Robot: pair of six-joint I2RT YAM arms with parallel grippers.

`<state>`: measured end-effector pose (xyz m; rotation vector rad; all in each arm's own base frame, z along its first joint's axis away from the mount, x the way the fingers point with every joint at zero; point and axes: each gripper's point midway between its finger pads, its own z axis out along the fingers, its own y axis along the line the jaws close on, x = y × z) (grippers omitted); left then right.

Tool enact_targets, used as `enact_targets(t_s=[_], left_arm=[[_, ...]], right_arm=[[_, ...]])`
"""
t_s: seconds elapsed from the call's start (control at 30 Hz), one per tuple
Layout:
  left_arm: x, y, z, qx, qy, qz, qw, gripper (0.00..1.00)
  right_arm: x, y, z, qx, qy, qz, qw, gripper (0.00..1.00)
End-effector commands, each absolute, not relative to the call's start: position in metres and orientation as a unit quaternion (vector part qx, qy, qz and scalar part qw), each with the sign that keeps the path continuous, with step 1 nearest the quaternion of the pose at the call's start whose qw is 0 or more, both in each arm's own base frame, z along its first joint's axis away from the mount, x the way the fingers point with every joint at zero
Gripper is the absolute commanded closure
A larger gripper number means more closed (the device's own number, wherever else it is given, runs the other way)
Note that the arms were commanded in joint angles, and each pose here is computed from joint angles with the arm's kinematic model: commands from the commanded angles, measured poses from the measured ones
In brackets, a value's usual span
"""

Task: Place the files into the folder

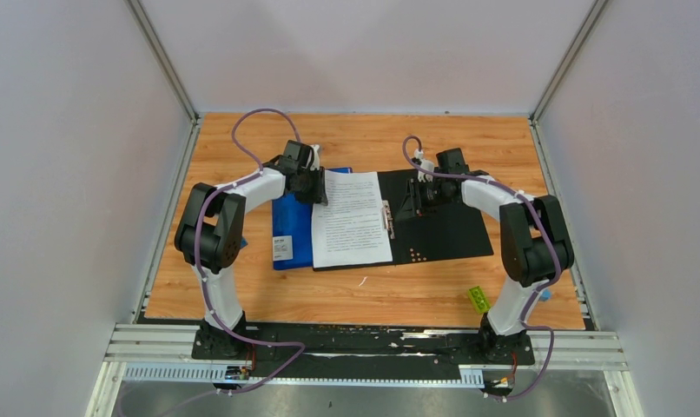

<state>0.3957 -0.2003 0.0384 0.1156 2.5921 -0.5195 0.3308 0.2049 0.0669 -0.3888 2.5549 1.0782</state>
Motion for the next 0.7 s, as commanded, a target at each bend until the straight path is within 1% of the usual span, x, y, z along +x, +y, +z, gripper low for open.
enact_targets(t_s=[0.0,0.17,0.67], left_arm=[[0.4042,-0.2057,0.0538,0.05,0.945,-0.193,0.258,0.6],[0.403,-0.2065,0.0516,0.056,0.949,-0.185,0.248,0.55],[0.3998,-0.2045,0.0498,0.047,0.955,-0.16,0.245,0.53]], right_arm=[[0.3409,0.208,0.0876,-0.151,0.889,0.379,0.209,0.75],[0.3404,0.2076,0.0914,-0.15,0.888,0.379,0.213,0.74],[0.3396,0.2062,0.0943,-0.149,0.888,0.375,0.219,0.73]])
